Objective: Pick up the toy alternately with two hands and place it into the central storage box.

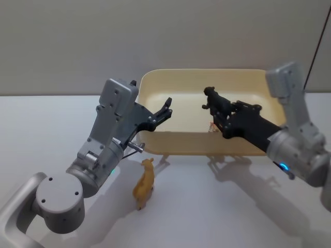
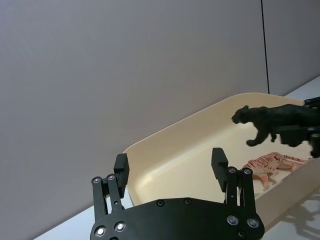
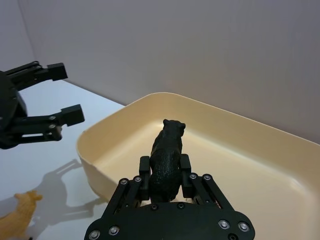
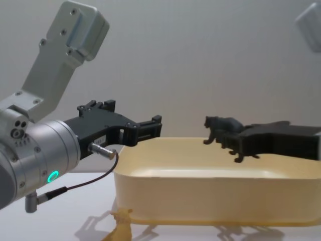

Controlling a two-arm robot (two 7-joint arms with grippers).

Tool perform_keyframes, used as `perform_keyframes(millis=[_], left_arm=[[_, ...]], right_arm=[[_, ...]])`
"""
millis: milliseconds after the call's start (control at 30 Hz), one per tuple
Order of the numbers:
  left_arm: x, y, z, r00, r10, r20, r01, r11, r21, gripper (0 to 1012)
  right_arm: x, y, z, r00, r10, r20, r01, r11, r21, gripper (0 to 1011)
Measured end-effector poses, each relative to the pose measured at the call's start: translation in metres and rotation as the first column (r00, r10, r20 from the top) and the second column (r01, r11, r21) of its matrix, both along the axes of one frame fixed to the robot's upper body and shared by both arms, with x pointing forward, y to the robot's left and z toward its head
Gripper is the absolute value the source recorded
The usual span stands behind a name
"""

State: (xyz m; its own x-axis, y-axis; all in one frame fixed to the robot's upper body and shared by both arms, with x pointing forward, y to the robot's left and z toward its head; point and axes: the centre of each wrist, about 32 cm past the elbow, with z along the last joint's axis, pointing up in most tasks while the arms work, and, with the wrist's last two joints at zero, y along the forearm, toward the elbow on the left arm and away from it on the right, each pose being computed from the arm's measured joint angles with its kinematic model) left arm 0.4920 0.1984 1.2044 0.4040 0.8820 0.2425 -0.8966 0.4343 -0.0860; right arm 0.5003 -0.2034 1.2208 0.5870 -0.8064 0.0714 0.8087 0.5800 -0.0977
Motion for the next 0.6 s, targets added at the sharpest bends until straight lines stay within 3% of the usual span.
perform_keyframes(millis=[233,600], left_arm=[[0.0,0.0,0.0,1.0,0.0,0.0,0.0,1.0,0.0,1001],[0.0,0.0,0.0,1.0,0.0,0.0,0.0,1.0,0.0,1001]], right_arm=[[0.018,0.016,-0.005,1.0,-0.026,-0.009,0.026,1.0,-0.012,352],[0.031,0.03,-0.007,0.999,-0.043,-0.014,0.042,0.999,-0.025,718]])
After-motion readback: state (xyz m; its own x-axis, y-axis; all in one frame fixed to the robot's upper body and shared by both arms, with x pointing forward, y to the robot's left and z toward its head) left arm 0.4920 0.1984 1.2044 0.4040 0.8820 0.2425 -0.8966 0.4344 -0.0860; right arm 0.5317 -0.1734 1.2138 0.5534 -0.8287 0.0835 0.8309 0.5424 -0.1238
